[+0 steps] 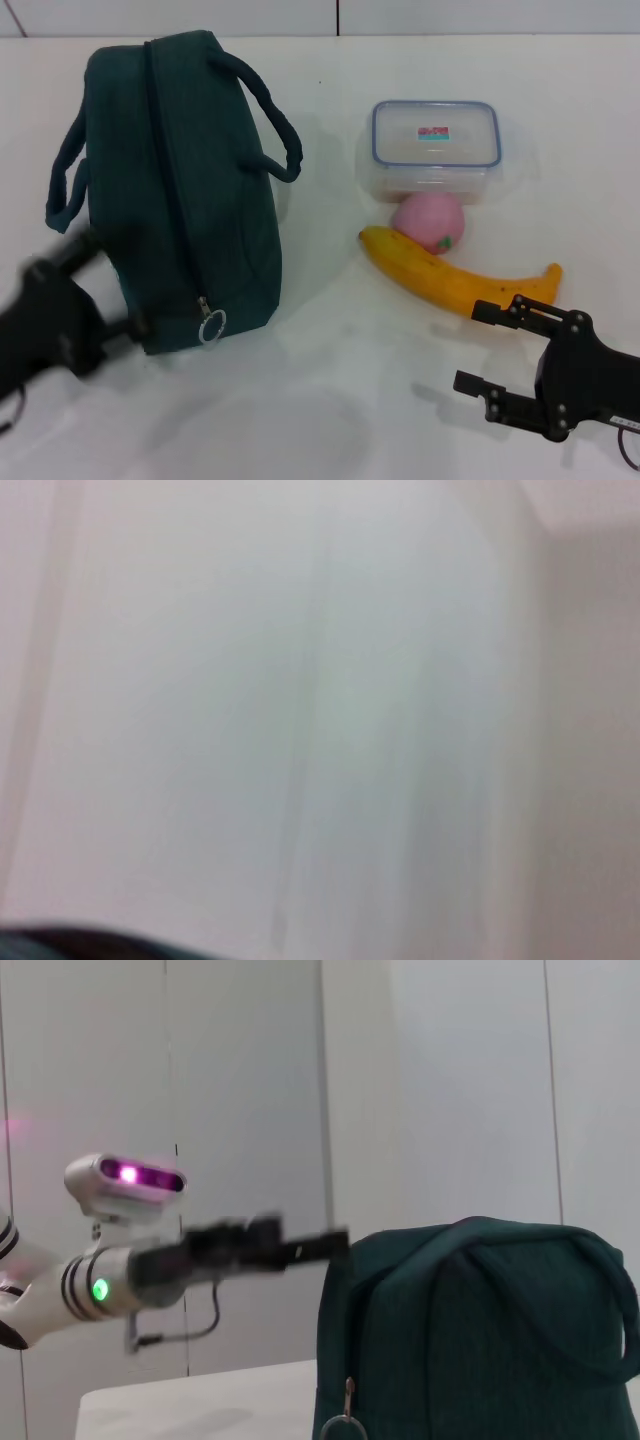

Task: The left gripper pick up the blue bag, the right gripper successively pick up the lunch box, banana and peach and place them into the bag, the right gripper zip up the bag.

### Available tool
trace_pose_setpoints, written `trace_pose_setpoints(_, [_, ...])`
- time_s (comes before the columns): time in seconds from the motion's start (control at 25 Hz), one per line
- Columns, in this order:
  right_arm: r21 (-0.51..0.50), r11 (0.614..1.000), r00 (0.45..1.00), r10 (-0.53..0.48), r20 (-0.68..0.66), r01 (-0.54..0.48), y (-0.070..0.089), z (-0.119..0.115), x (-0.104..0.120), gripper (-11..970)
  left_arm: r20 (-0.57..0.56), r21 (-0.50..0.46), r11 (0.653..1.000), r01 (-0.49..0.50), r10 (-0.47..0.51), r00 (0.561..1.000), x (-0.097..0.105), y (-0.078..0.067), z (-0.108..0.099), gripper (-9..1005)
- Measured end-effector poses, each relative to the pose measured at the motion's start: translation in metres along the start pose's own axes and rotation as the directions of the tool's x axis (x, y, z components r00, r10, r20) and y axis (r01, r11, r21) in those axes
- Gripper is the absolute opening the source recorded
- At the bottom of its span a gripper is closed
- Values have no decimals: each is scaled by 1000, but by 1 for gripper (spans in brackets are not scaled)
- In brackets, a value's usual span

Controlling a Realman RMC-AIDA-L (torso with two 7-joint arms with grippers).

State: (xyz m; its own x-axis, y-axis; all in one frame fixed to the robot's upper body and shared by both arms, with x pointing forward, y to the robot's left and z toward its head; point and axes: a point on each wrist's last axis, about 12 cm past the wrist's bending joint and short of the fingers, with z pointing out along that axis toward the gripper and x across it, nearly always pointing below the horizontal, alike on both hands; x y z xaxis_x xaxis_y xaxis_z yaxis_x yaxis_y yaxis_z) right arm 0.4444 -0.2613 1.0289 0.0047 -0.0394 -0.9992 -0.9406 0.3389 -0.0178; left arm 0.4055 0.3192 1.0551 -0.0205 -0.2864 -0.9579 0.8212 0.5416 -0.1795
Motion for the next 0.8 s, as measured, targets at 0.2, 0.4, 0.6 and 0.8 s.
trace_pose_setpoints(0.2, [-2, 1000, 1000, -2, 0, 2, -1, 2, 0, 693, 160, -102, 988, 119, -102, 982, -21, 15, -8, 857])
trace_pose_setpoints(0.4, [0, 1000, 1000, -1, 0, 1, -1, 2, 0, 693, 281, -109, 936, 334, -293, 914, -44, 38, -13, 852])
trace_pose_setpoints(0.6, [11, 1000, 1000, -6, 0, 6, -3, 3, -1, 693, 119, -113, 848, 518, -506, 854, -61, 73, 3, 847])
trace_pose_setpoints(0.8, [19, 1000, 1000, -5, -4, 5, -3, 3, 0, 693, -27, -174, 805, 567, -579, 815, -96, 96, 13, 843])
